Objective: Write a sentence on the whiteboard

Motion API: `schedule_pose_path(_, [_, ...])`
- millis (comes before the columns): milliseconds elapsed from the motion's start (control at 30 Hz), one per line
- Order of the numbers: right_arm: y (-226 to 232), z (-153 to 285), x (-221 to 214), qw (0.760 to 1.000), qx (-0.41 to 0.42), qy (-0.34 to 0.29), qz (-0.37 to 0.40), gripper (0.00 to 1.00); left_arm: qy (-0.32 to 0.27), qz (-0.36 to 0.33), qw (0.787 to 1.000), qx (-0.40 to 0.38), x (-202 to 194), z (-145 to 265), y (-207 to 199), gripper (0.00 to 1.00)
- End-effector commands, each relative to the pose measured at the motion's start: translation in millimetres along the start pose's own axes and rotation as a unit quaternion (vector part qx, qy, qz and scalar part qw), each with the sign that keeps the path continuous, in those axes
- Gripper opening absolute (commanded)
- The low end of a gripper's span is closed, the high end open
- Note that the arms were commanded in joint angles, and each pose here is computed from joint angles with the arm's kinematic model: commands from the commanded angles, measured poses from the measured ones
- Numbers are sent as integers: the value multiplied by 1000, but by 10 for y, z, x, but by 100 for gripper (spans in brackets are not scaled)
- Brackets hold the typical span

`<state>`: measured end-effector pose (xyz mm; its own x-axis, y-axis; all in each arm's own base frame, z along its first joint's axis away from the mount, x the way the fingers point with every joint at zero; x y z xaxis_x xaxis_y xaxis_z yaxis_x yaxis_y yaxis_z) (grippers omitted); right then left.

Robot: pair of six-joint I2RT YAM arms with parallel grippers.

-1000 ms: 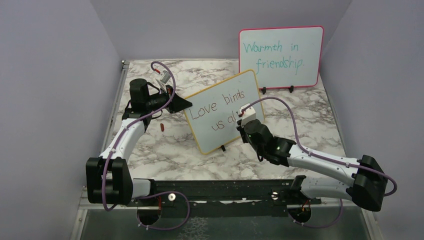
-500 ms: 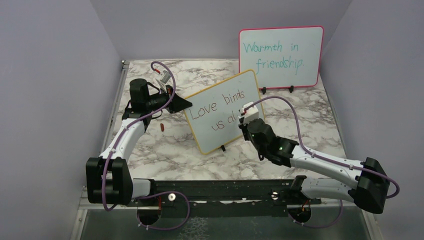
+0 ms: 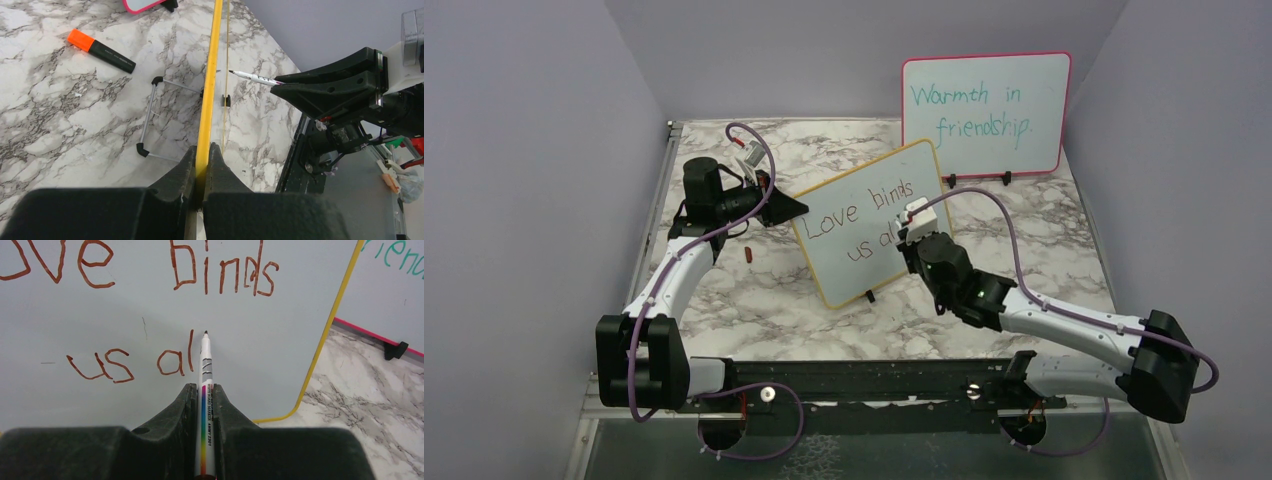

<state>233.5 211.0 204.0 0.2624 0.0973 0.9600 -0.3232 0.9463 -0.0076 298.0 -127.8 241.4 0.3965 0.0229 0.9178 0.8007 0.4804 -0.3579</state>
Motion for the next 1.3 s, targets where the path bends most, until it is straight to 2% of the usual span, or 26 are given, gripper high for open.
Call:
schedule_pose_path(0, [34,-46,197,999,-3,-31,-14,1,24,1,998,54,-154,16,183,0])
schedule_pose_path(600, [20,-61,7,1000,-5,4,-3,1,24,0,998,54,-151,13,188,0])
schedule_pose_path(1267, [-67,52,-320,998,-13,49,-24,1,25,2,998,55,-160,9,197,0])
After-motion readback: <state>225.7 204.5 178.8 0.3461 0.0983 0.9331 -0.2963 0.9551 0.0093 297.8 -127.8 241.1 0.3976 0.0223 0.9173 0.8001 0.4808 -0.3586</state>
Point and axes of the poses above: each gripper's point midway between its finger pads, its own z axis back along the fingers, its own y axis along the line the jaws close on, x = y × z, the point moved 5 cm from there along z, back along the fingers, and after that the axes turned 12 degrees about -z, right-handed, at the moved point
